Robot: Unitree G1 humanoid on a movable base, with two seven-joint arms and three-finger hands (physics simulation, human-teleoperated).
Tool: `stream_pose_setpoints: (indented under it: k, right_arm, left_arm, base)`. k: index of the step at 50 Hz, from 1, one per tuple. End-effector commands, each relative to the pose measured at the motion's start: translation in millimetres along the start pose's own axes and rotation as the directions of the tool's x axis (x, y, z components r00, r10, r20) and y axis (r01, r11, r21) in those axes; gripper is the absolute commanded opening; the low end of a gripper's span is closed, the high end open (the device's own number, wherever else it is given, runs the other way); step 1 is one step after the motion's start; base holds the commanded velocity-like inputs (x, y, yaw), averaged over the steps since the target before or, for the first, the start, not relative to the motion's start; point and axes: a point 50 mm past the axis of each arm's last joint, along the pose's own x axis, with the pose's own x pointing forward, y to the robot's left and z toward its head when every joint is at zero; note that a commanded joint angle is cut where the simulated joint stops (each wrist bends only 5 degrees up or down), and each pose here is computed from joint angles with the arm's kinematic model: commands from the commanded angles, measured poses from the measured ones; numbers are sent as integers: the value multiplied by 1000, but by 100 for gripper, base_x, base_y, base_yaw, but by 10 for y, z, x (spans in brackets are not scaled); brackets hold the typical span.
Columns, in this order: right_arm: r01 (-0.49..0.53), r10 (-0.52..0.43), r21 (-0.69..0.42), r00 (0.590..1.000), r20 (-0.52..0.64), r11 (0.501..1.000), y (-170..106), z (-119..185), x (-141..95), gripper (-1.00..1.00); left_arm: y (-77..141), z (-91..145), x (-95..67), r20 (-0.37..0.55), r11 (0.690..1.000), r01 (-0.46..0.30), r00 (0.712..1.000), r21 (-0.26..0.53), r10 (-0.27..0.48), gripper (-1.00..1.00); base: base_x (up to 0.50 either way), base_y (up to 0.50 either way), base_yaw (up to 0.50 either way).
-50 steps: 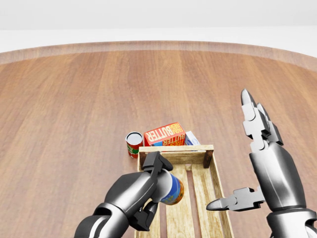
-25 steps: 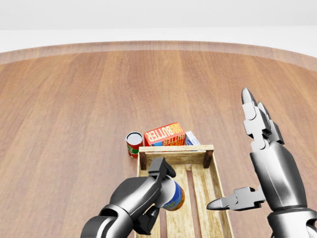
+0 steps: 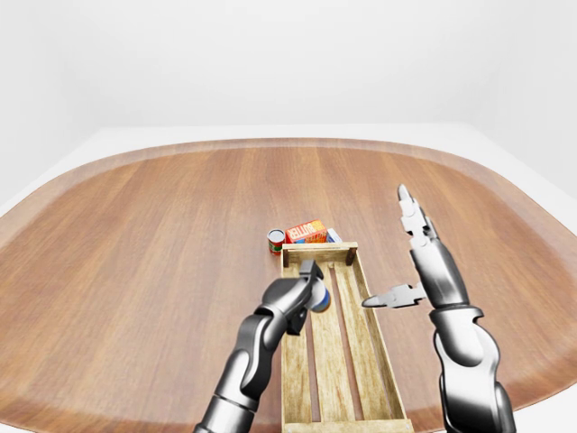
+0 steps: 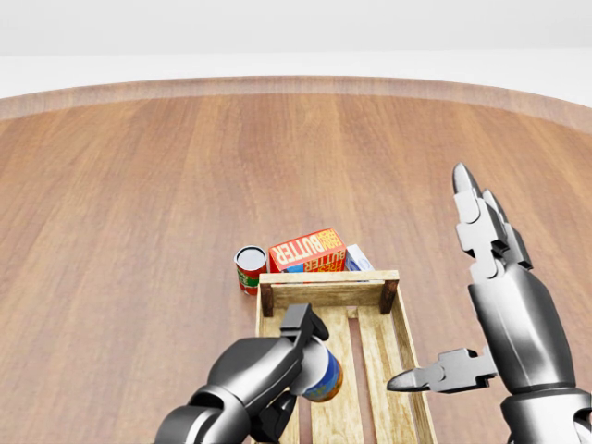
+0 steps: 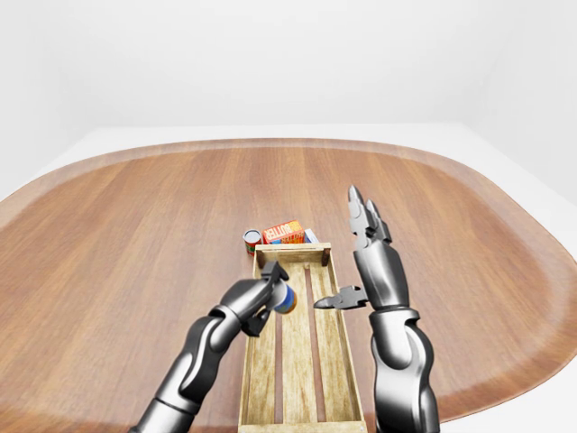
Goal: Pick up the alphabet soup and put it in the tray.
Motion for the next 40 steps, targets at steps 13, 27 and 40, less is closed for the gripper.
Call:
stream_pose_setpoints:
  k: [13,27,40]
  right_arm:
    - [1,-1,-1,1000,0,1000,-6,-1,2,100]
    - [0,0,-2,1000,1,1000,-6,2,-1,100]
    - [0,0,-2,1000,0,1000,-4,0,-1,100]
  left_arm:
    - [-4,21,1,27,1000,-2,1000,16,1,-100]
    - [-44,9,12,22,1000,8,1000,26,-8,-100]
    - [-51,16,17,23,999,14,1000,49,-15,-100]
  base:
    - [0,0,0]
    - [0,0,0]
    - [0,0,0]
